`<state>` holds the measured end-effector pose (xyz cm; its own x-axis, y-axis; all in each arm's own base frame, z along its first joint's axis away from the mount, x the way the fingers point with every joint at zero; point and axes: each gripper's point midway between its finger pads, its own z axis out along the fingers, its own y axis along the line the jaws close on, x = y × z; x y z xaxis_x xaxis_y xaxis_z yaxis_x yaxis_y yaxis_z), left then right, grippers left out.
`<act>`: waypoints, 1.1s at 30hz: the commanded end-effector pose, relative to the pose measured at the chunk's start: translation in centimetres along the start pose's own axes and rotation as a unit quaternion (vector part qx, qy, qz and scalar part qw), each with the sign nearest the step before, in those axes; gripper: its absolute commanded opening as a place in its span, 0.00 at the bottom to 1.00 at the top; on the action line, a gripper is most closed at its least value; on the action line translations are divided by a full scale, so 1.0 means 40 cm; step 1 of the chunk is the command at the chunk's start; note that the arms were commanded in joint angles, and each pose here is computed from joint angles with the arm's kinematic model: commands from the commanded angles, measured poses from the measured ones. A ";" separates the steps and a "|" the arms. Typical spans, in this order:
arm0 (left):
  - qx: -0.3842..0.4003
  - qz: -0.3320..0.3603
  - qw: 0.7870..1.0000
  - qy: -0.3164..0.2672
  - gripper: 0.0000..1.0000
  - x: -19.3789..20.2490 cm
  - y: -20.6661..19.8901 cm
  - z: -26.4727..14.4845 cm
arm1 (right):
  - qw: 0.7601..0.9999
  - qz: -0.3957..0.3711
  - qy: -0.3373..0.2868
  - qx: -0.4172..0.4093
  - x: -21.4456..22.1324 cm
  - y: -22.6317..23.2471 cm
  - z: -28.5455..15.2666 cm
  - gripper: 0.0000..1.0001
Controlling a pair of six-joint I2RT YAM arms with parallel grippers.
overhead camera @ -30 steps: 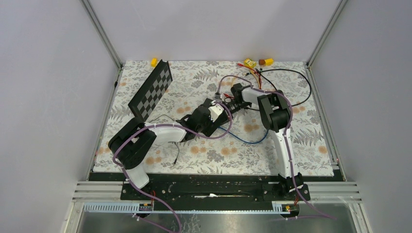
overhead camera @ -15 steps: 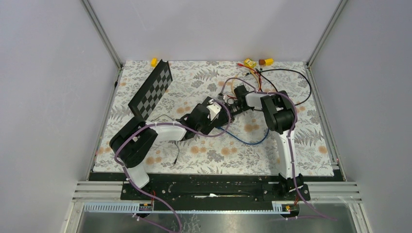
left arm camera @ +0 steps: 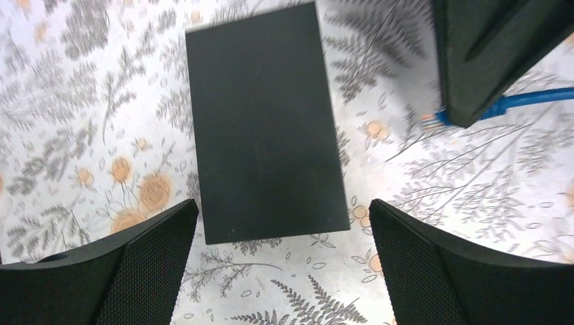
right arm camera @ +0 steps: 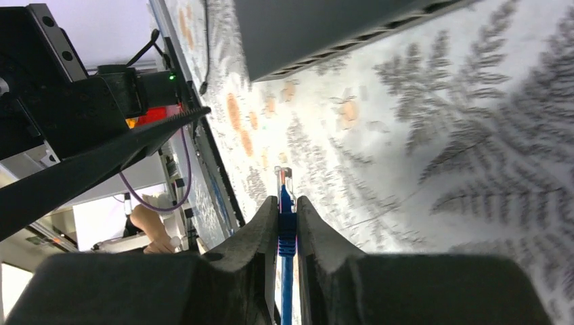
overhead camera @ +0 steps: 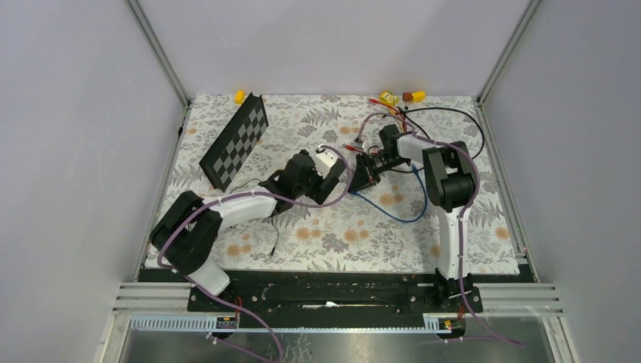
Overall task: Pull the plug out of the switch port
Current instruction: Pull the connector from the switch port.
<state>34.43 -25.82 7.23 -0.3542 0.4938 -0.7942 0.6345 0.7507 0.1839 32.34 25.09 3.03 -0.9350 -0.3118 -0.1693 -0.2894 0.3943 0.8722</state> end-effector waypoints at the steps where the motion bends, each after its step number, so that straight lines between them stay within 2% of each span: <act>1: 0.038 0.021 0.996 -0.076 0.99 -0.117 -0.016 -0.059 | 0.999 -0.045 -0.014 -0.017 -0.005 0.136 -0.057 0.00; 8: 0.054 0.054 0.990 -0.120 0.99 -0.197 -0.010 -0.127 | 0.997 -0.058 -0.021 -0.054 0.063 0.226 -0.086 0.00; 18: 0.041 0.063 0.985 -0.156 0.99 -0.259 0.027 -0.188 | 0.991 -0.102 -0.008 -0.089 0.140 0.318 -0.123 0.00; 25: 0.021 0.049 0.986 -0.159 0.99 -0.258 0.078 -0.194 | 0.986 -0.144 -0.014 -0.086 0.156 0.376 -0.156 0.00; 33: 0.009 0.037 0.986 -0.164 0.99 -0.259 0.111 -0.200 | 0.984 -0.178 0.009 -0.027 0.139 0.414 -0.206 0.00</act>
<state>34.95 -23.73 17.11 -0.1416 0.4364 -0.8886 0.6743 0.6997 0.2362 24.78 23.22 17.96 -0.8117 -0.3993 -0.4263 -0.5308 0.1997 0.8236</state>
